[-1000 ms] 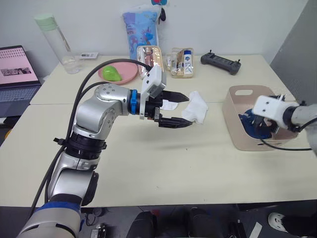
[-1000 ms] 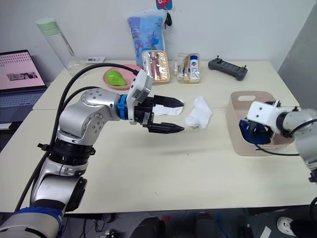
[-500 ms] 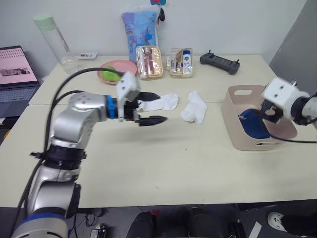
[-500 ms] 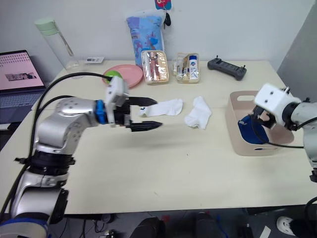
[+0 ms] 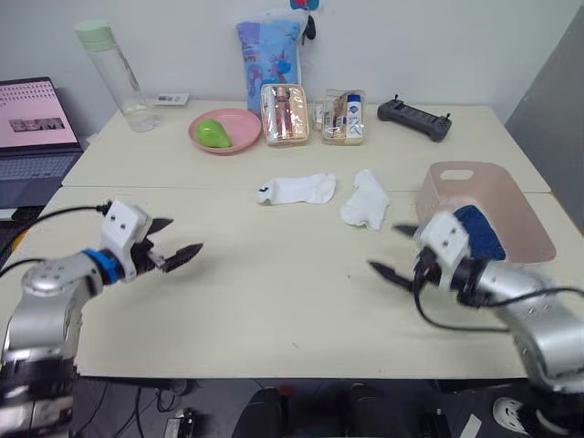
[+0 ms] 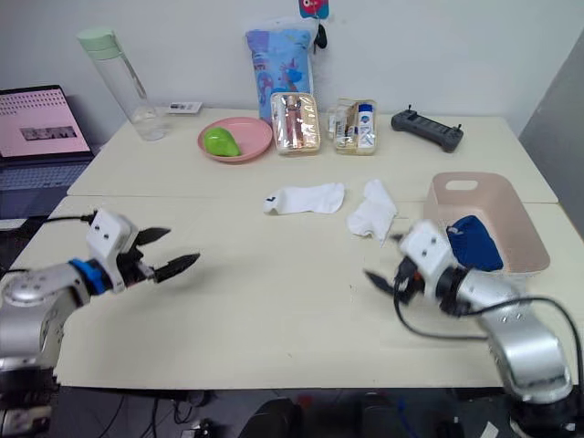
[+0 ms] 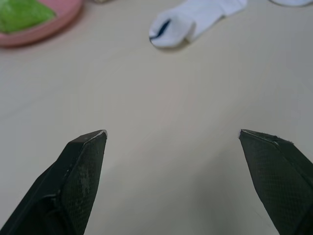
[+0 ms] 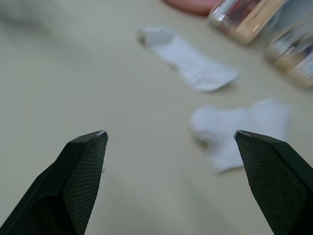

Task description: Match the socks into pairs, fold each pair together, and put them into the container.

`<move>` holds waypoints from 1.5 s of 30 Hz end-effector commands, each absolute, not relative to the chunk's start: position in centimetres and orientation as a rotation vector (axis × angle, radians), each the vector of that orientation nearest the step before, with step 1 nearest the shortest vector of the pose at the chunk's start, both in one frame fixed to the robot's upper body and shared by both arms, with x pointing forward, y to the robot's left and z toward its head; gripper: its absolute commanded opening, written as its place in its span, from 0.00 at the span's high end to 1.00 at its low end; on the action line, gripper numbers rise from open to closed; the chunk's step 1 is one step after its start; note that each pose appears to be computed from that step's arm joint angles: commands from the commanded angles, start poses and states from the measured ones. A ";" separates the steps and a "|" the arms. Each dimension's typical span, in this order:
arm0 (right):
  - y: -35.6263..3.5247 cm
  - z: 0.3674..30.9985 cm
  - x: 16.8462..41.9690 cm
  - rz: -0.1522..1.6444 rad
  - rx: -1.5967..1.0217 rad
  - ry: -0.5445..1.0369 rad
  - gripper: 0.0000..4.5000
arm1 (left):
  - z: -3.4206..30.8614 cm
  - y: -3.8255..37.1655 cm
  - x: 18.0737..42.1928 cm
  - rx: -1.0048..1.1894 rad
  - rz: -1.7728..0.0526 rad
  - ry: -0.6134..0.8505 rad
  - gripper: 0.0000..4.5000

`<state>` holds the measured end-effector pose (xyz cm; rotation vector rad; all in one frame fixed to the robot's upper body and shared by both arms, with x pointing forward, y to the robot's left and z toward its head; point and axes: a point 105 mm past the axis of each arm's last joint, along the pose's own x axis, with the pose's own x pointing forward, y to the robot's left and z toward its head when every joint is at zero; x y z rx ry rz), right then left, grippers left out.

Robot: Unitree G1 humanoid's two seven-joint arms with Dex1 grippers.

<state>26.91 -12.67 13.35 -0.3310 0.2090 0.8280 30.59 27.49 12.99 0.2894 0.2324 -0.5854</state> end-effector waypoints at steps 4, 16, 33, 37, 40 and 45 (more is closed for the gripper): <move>-10.8 15.6 26.3 0.860 -0.335 0.089 0.01 | 15.1 25.5 30.6 0.261 -0.612 0.157 0.00; -8.9 17.1 26.9 0.877 -0.341 0.029 0.01 | 15.3 20.1 39.8 0.230 -0.495 0.072 0.00; -7.9 17.1 26.8 0.876 -0.334 0.023 0.00 | 13.5 15.3 47.0 0.131 -0.353 0.219 0.42; -7.9 17.0 26.4 0.877 -0.336 0.026 0.00 | 13.7 15.1 47.0 0.131 -0.374 0.217 0.72; -7.9 16.9 26.3 0.878 -0.338 0.029 0.00 | 13.6 15.1 47.0 0.126 -0.381 0.219 0.94; -8.0 16.7 26.1 0.887 -0.351 0.036 0.00 | 13.9 15.1 46.9 0.105 -0.404 0.198 1.00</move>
